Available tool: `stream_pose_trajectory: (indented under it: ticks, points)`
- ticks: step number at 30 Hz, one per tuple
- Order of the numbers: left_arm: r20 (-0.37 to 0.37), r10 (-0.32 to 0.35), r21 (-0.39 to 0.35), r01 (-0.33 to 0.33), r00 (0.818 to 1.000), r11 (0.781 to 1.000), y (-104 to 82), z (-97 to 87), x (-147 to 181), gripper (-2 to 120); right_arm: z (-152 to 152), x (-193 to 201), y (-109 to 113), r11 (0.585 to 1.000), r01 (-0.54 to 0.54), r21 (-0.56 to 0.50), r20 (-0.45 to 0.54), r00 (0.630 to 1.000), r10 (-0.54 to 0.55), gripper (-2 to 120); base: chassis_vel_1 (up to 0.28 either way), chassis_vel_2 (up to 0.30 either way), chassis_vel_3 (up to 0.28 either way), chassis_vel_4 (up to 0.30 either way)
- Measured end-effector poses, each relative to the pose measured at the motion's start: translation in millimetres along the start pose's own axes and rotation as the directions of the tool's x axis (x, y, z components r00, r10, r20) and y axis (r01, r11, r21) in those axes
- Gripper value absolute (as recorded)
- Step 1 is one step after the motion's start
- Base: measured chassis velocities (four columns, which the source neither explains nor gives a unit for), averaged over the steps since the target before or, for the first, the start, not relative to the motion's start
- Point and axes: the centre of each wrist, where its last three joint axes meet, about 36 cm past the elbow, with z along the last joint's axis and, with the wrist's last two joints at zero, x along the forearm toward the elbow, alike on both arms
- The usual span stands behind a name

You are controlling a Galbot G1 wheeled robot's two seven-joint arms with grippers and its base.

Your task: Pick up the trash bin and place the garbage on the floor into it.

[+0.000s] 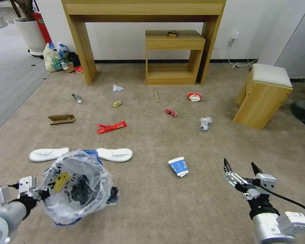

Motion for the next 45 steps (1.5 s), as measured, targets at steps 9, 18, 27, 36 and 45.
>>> stream_pose_trajectory:
  ticks: [9, 18, 27, 36, 45]
  points:
    - [-0.023, 0.007, 0.145, -0.003, 1.0, 0.989, -31.1, 22.3, 22, 0, -5, -5, 0, 1.0, 0.018, 0.02, 0.008, 1.0, -0.018, 100, 0.0, 0.0, 0.0, 0.0]
    - [-0.023, 0.027, 0.257, -0.021, 0.999, 0.966, -47.7, 37.5, 21, 0, -22, -8, 3, 0.998, 0.038, 0.04, 0.018, 0.999, -0.039, 100, 0.0, 0.0, 0.0, 0.0]
    - [-0.02, 0.034, 0.236, -0.029, 0.999, 0.971, -42.3, 37.1, 23, 0, -24, -6, 4, 0.998, 0.024, 0.056, 0.015, 1.0, -0.025, 100, 0.0, 0.0, 0.0, 0.0]
    - [-0.022, 0.049, 0.22, -0.043, 0.999, 0.975, -44.2, 35.8, 30, 0, -27, -3, 5, 0.997, 0.024, 0.078, 0.026, 0.999, -0.026, 100, 0.0, 0.0, 0.0, 0.0]
    - [-0.026, 0.054, 0.219, -0.047, 0.998, 0.975, -43.3, 36.9, 32, 0, -27, -2, 5, 0.996, 0.027, 0.084, 0.024, 0.999, -0.03, 100, 0.0, 0.0, 0.0, 0.0]
